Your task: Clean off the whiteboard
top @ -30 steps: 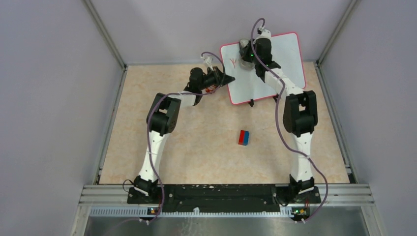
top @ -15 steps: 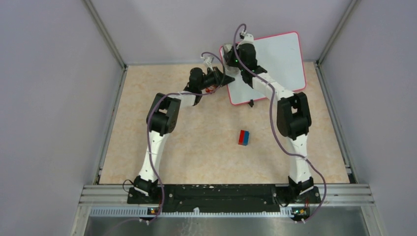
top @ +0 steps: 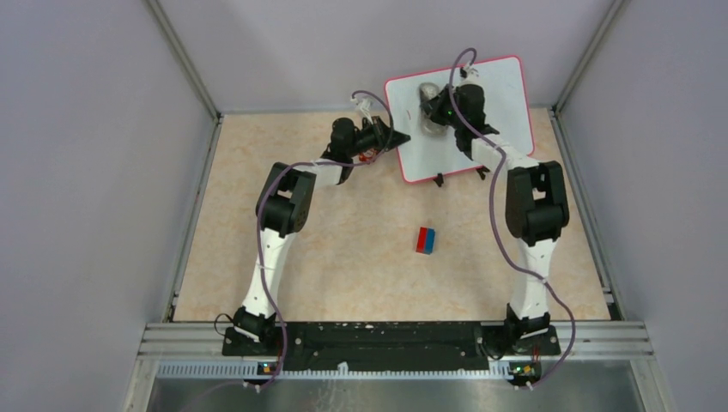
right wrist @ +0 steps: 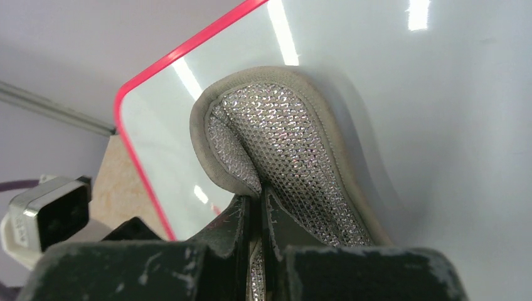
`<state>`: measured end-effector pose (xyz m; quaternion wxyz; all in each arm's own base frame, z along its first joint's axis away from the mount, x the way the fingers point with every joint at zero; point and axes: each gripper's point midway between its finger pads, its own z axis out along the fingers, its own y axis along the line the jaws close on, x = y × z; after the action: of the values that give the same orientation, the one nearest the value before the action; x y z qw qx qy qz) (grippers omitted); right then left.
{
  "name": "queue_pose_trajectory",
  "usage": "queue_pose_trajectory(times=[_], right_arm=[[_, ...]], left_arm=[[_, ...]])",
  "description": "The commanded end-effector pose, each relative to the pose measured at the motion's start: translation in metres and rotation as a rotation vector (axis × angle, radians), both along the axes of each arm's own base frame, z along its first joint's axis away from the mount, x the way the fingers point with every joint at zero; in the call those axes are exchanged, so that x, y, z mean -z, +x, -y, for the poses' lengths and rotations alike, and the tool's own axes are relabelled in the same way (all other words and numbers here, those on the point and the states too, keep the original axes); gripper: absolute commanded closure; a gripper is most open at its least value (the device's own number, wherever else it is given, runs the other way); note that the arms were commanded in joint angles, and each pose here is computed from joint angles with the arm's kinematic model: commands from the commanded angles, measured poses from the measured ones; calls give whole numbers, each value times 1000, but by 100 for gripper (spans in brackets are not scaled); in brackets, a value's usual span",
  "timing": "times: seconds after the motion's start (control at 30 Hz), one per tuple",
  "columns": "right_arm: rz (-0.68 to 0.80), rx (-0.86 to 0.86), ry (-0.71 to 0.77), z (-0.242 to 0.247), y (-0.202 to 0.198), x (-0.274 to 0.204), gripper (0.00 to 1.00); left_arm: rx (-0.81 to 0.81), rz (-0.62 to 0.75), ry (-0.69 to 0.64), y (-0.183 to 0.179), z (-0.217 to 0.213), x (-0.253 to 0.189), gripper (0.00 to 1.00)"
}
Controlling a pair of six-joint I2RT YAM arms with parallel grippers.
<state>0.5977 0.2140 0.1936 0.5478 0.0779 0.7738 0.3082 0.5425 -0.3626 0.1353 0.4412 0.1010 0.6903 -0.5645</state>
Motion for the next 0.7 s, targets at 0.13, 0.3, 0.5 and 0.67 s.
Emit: queue_pose_trajectory(times=[0.13, 0.3, 0.5, 0.67], right_arm=[[-186, 155, -89, 57, -3, 66, 100], [-115, 18, -109, -28, -19, 45, 100], [-61, -108, -155, -91, -38, 34, 100], [-115, -85, -228, -65, -35, 55, 100]], left_arm=[[-75, 70, 154, 18, -25, 34, 100], [-75, 67, 153, 18, -25, 35, 100], [-75, 65, 157, 19, -25, 37, 100], [-71, 65, 155, 19, -24, 37, 100]])
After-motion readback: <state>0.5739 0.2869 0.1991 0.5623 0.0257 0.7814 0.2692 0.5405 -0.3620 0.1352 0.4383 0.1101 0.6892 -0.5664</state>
